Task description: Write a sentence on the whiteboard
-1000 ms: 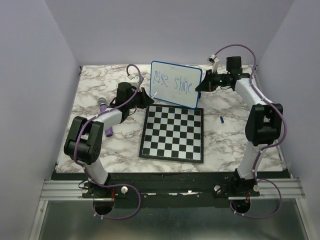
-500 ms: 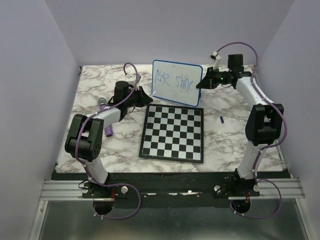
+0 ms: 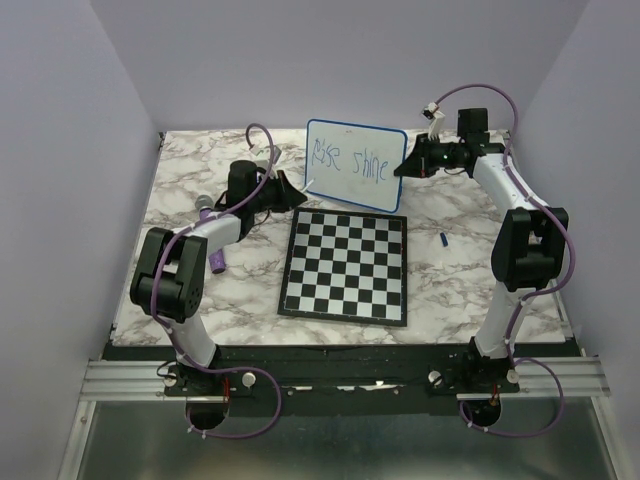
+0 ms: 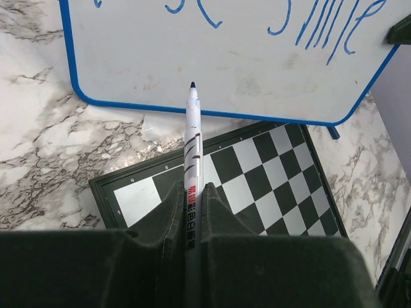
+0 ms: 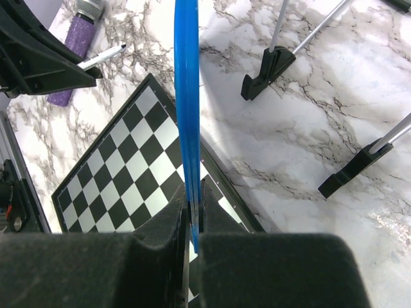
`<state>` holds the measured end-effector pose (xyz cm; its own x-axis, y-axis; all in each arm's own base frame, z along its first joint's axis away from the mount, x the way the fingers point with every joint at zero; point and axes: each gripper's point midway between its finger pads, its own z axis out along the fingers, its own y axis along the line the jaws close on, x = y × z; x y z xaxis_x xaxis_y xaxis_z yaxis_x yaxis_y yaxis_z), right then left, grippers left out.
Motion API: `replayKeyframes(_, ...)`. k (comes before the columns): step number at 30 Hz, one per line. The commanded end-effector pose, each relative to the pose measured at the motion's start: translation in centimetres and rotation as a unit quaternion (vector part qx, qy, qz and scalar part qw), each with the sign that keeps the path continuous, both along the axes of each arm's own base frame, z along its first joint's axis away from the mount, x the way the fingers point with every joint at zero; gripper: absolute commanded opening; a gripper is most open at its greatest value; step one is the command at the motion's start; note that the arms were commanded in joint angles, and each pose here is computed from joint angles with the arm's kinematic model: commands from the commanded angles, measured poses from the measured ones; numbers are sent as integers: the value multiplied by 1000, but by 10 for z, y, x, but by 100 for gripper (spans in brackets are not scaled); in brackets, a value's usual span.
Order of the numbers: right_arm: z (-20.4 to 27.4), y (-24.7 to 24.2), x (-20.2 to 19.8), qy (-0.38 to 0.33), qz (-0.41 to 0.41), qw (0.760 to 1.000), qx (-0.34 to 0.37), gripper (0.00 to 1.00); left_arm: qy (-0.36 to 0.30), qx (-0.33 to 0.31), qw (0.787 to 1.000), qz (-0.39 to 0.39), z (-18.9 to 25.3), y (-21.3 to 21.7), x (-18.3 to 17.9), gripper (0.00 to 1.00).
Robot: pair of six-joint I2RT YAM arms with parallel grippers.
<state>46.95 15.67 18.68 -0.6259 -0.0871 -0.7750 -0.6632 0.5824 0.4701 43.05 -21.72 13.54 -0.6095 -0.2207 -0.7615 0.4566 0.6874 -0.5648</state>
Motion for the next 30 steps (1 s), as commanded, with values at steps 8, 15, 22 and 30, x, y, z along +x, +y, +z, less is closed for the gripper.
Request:
replayKeyframes(8, 4, -2, 7, -27, 7, 1000, 6, 0, 0, -18, 1000, 0, 3, -2, 13, 0)
replayKeyframes(15, 3, -2, 6, -26, 8, 1000, 7, 0, 3, -26, 1000, 5, 4, -2, 16, 0)
replayKeyframes(22, 1, -2, 7, -24, 8, 1000, 7, 0, 9, -27, 1000, 11, -1, -2, 18, 0)
replayKeyframes(30, -1, -2, 7, -23, 9, 1000, 6, 0, 31, -15, 999, 27, -14, 1, 28, 0)
